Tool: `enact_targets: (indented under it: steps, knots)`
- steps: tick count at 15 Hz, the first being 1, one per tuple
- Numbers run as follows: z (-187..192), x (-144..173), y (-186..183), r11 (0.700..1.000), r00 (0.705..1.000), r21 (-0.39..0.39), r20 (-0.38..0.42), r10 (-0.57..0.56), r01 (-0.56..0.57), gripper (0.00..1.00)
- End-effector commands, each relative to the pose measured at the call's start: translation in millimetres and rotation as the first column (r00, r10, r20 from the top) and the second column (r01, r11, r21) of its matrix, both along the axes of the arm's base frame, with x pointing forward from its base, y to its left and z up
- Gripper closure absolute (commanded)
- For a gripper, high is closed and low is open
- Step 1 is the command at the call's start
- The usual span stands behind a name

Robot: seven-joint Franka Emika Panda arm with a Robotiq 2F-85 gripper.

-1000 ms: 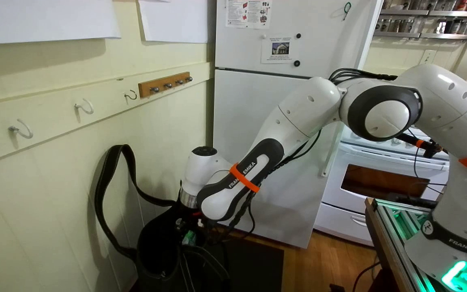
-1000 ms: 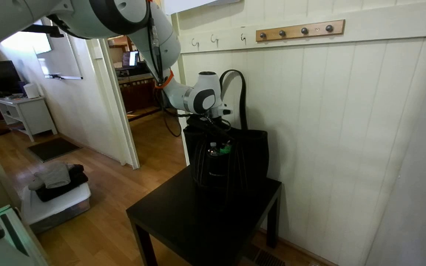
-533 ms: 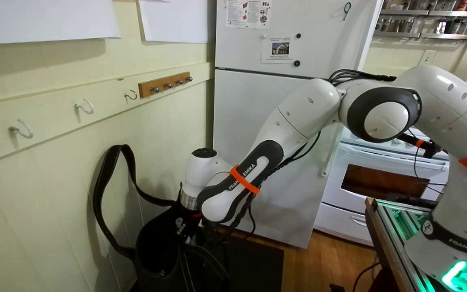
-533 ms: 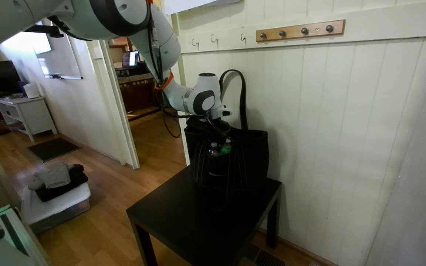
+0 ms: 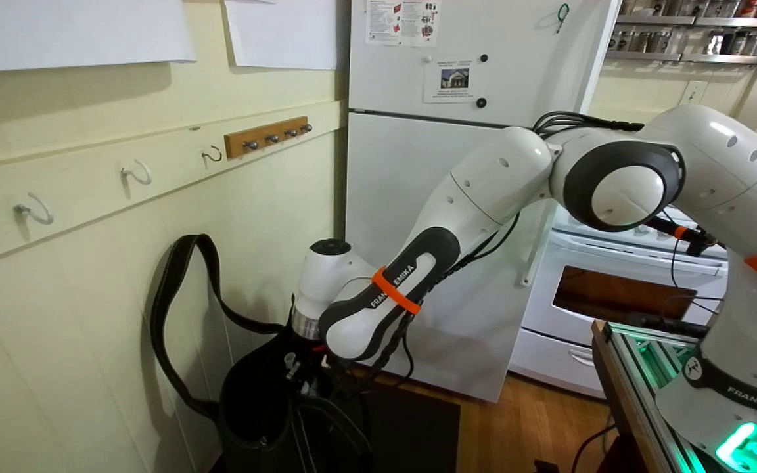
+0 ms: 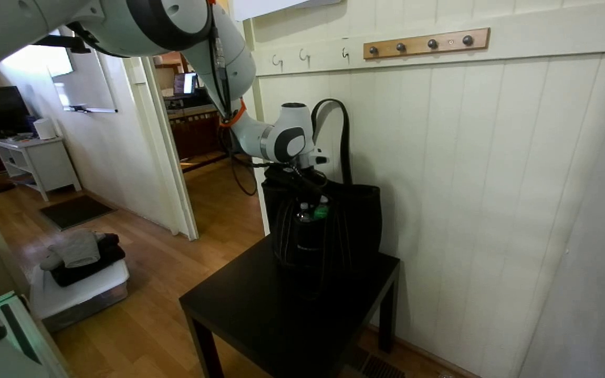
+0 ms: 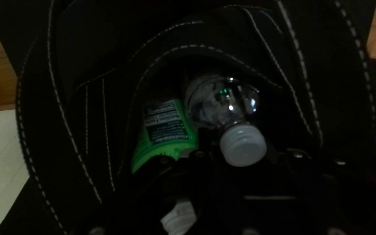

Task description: Move the bottles from the bag to the cabinet

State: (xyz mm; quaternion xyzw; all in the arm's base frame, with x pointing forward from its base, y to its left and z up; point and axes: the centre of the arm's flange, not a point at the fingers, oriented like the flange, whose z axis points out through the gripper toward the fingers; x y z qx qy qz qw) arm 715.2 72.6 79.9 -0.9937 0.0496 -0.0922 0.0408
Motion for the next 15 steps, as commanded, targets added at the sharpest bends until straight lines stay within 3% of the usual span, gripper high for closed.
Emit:
enact_targets:
  steps: [1,2,4,7,10,11,12,13,15]
  knots:
    - [7.6,-1.8,2.6,1.000,0.999,-0.022,-0.029,-0.015,0.014,0.41]
    - [8.3,-1.5,2.5,1.000,1.000,-0.022,-0.026,-0.014,0.013,0.69]
    - [9.5,-0.6,1.7,1.000,1.000,-0.021,-0.022,-0.013,0.012,0.67]
    - [9.9,0.2,1.3,1.000,1.000,-0.020,-0.022,-0.011,0.011,0.91]
    - [9.5,0.7,0.0,1.000,1.000,-0.020,-0.027,-0.013,0.012,1.00]
    - [9.4,0.6,-0.7,1.000,0.999,-0.024,-0.027,-0.017,0.016,1.00]
    - [9.7,0.5,-1.3,0.999,0.999,-0.028,-0.027,-0.018,0.018,0.71]
    - [10.5,-0.4,-1.7,0.999,0.999,-0.032,-0.029,-0.020,0.019,0.74]
    - [11.5,-1.8,-2.4,0.999,0.999,-0.034,-0.036,-0.021,0.020,0.67]
